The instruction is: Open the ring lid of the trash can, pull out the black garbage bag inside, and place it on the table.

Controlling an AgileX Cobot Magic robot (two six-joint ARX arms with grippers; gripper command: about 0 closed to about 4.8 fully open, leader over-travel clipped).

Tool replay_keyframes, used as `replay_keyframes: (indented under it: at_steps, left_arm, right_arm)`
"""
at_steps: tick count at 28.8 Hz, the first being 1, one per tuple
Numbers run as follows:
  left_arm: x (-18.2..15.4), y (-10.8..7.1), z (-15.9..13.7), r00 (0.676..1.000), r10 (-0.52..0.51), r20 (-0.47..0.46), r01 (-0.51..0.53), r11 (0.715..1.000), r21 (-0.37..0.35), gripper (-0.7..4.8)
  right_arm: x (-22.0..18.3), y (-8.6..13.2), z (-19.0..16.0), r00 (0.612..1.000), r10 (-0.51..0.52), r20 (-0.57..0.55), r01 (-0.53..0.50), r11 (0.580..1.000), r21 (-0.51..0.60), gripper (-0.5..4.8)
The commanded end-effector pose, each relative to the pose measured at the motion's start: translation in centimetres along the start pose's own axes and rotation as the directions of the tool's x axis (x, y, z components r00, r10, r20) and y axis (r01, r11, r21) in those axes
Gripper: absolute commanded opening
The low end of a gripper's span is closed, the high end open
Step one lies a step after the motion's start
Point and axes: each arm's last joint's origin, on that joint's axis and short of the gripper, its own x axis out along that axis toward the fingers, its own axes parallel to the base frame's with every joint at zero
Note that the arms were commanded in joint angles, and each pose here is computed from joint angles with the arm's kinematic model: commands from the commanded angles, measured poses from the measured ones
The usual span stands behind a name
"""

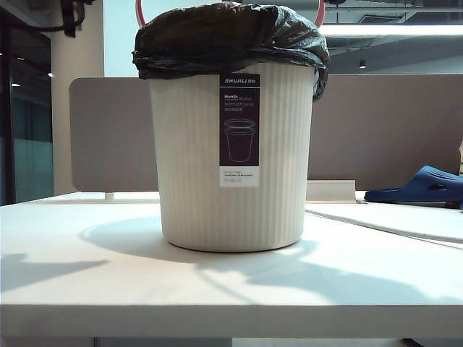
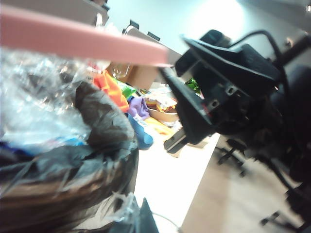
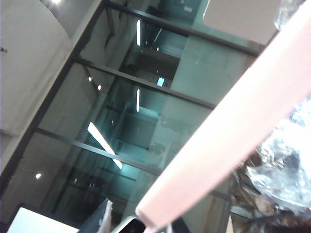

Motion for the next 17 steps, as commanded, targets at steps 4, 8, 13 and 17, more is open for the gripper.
replay_keyframes:
  at_steps: [4,8,13,17]
  left_arm:
    - [0.2,-0.2,0.3,0.999,0.029,0.040,-0.037,0.975,0.218,-0.07]
    - [0.2,0.0,0.4,0.993,0.095,0.075,-0.113,0.947,0.302,-0.06]
    - [0.8,0.4,0.8,0.991,0.121,0.050,-0.130,0.922,0.366,-0.06]
    - [1.9,1.0,1.6,0.989,0.147,0.011,-0.139,0.908,0.395,-0.06]
  right_arm:
    - [0.5,-0.5,-0.1,0.999,-0.010,-0.031,0.010,1.000,-0.003,1.49]
    - [0.9,-0.9,-0.1,0.999,-0.014,-0.037,0.014,1.000,0.001,1.49]
    - [0.9,-0.9,-0.1,0.999,-0.011,-0.035,0.011,1.000,0.001,1.49]
    - [0.9,-0.8,-0.1,0.999,-0.007,-0.036,0.007,1.000,0.000,1.49]
